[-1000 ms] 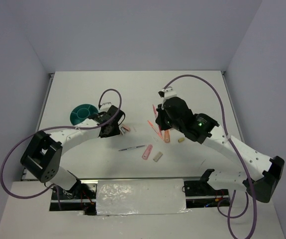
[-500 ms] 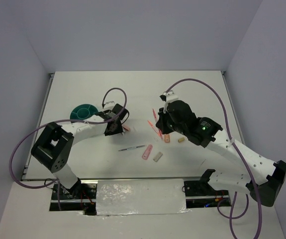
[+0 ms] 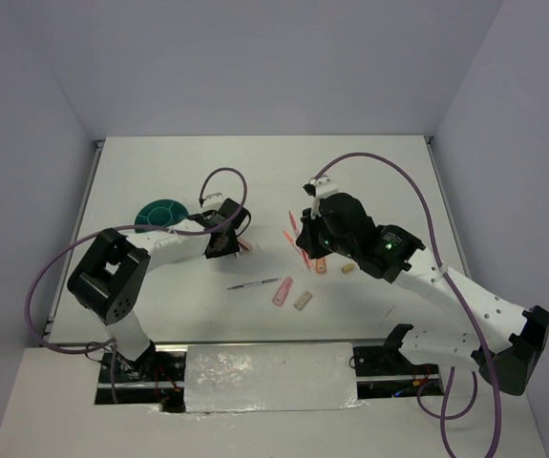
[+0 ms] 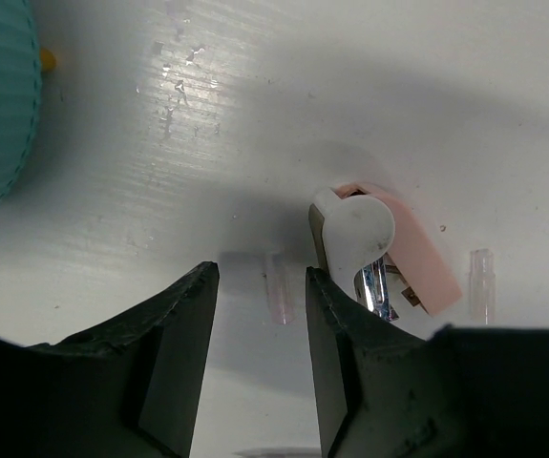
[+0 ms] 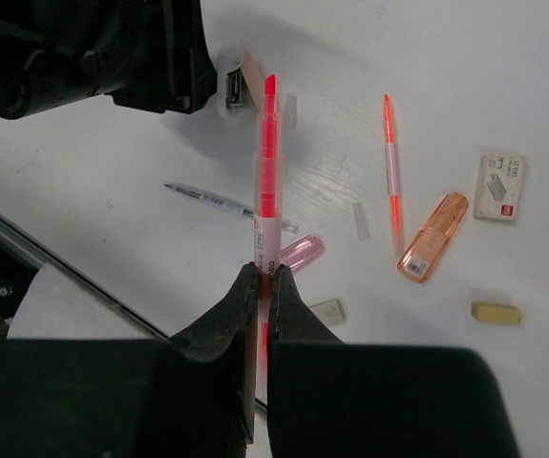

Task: Sort the stationery into containers
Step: Pick up the pen cap from the center of the board.

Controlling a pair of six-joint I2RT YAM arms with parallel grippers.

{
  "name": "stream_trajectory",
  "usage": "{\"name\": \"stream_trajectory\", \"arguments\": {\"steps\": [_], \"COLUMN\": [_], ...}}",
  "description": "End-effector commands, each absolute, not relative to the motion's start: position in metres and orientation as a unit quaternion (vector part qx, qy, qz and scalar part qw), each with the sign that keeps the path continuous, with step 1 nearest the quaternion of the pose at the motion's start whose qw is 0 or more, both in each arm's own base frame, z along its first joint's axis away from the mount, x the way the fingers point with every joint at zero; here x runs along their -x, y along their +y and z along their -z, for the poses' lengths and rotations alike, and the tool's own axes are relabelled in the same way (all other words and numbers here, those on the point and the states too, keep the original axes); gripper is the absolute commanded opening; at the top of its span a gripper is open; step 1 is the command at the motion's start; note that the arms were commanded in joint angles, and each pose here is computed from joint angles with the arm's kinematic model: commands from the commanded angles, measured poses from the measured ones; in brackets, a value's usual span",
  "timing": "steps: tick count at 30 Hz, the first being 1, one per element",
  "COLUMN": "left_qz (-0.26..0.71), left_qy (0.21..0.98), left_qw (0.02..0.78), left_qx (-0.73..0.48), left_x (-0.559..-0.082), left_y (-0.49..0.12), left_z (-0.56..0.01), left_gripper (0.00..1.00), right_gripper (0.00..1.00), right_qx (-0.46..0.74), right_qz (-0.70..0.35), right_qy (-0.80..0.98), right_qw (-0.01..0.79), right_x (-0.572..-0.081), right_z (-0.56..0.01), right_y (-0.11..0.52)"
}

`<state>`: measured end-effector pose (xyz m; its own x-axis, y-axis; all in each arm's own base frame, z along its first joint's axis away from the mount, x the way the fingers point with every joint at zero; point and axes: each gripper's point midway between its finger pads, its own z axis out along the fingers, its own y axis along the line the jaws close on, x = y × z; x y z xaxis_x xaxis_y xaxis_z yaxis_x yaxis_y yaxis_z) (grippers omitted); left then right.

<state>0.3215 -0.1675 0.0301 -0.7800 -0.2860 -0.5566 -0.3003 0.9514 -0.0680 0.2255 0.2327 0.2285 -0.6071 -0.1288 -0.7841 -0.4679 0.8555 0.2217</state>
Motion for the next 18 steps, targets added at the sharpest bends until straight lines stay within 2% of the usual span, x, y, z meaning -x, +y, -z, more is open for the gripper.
{"name": "stream_trajectory", "arguments": {"steps": [1,9,10,12,15,16,18], "left_qz": [-0.004,-0.024,-0.023,-0.024,-0.015,-0.011,0.009], "left_qy": [0.938,0.943,0.944,0.946,0.948,0.949,0.948], "left_qw": [0.301,0.282,0.280,0.274,0.268,0.266,0.268], "left_qx": [0.172,0.173,0.173,0.173,0.172,0.171,0.172], "left_x": [-0.330,-0.326,-0.325,-0.322,-0.318,-0.315,-0.310], "left_y": [-0.172,-0.170,-0.170,-0.169,-0.171,-0.172,-0.174], "left_z": [-0.028,-0.009,-0.007,-0.003,-0.003,-0.004,-0.009], "left_gripper": [0.54,0.41,0.36,0.31,0.17,0.09,0.03], "right_gripper": [0.00,0.00,0.00,0.00,0.00,0.00,0.00], "right_qx": [0.181,0.186,0.186,0.185,0.186,0.188,0.190], "right_qz": [-0.225,-0.231,-0.231,-0.232,-0.239,-0.240,-0.240], "right_qy": [0.859,0.857,0.857,0.856,0.854,0.853,0.854], "right_qw": [0.422,0.422,0.423,0.423,0.423,0.423,0.420], "right_x": [-0.229,-0.226,-0.226,-0.225,-0.224,-0.223,-0.223], "right_z": [-0.234,-0.235,-0.235,-0.236,-0.238,-0.237,-0.232], "right_y": [0.242,0.243,0.242,0.242,0.243,0.244,0.244]}}
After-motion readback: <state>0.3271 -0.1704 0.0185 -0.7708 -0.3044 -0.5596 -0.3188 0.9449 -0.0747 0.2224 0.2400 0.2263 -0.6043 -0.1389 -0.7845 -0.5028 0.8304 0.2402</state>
